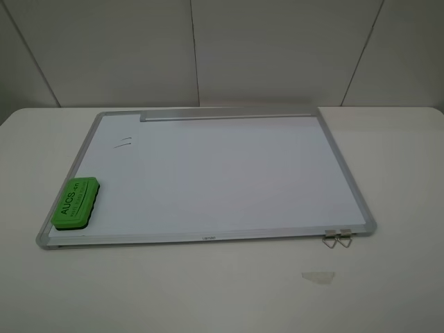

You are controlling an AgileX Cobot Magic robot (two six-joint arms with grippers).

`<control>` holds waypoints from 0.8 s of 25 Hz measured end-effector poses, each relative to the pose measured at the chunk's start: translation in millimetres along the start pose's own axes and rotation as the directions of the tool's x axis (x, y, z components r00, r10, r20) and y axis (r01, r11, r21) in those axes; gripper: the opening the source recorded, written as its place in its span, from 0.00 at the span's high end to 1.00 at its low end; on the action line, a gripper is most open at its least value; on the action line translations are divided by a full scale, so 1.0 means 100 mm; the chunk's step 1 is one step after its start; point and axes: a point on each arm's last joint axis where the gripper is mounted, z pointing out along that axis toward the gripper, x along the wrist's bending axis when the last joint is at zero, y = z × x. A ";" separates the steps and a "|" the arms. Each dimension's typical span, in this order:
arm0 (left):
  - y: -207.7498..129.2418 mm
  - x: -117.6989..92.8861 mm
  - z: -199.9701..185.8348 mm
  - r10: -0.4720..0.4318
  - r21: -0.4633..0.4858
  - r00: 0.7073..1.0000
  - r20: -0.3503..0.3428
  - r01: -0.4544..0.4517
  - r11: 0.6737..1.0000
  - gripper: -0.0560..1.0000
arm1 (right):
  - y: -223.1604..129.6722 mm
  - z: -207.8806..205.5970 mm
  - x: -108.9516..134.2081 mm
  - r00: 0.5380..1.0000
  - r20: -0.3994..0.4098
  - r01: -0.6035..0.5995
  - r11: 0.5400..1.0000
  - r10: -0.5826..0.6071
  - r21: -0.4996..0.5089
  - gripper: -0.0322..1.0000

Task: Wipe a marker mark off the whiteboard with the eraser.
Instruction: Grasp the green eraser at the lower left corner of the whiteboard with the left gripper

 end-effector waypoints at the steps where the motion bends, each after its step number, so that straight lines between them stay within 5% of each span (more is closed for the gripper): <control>1: 0.00 0.00 0.00 0.000 0.000 1.000 0.000 0.000 1.000 0.26 | 0.00 0.00 0.00 1.000 0.000 0.000 1.000 0.000 0.000 0.18; 11: 0.00 0.00 0.00 -0.008 0.000 1.000 0.000 0.008 1.000 0.26 | 0.00 0.00 0.00 1.000 0.000 0.000 1.000 0.000 0.000 0.18; 20: 0.08 0.00 -0.01 -0.150 0.043 0.989 -0.008 0.150 0.988 0.26 | 0.00 0.00 0.00 1.000 0.000 0.000 1.000 0.000 0.000 0.18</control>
